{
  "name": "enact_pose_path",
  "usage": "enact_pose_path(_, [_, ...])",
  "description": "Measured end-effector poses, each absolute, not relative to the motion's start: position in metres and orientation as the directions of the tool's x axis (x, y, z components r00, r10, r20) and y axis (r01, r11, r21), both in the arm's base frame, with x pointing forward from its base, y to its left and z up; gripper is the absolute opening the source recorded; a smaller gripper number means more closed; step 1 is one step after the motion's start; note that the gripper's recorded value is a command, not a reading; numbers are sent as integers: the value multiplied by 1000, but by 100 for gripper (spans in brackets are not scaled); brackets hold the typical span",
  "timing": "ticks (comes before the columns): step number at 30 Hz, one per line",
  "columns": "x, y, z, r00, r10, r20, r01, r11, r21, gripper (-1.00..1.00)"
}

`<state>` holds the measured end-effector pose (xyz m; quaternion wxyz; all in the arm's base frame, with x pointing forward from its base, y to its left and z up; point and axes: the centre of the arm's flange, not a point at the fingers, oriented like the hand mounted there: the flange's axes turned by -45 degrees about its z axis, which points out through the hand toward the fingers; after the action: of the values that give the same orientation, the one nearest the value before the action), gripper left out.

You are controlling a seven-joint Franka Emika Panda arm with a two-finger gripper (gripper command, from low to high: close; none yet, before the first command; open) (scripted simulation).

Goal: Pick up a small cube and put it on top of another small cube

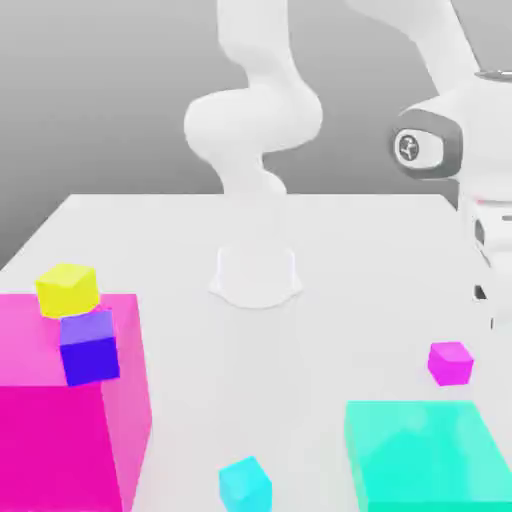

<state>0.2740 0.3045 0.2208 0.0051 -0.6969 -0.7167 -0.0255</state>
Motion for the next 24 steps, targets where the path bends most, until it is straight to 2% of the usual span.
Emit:
enact_pose_path(2, [259,302,193,-95,995,9,995,95,9,0])
enact_pose_path(7, [256,301,141,-115,993,0,993,115,1,0])
enact_pose_path(8, [255,301,132,-115,993,0,993,115,0,-100])
enact_pose_path(15, [255,301,130,-115,993,-1,993,115,0,-100])
enact_pose_path(21, [255,301,183,-115,993,-2,993,115,0,-100])
enact_pose_path(24, [310,267,218,-78,997,-1,997,78,9,-100])
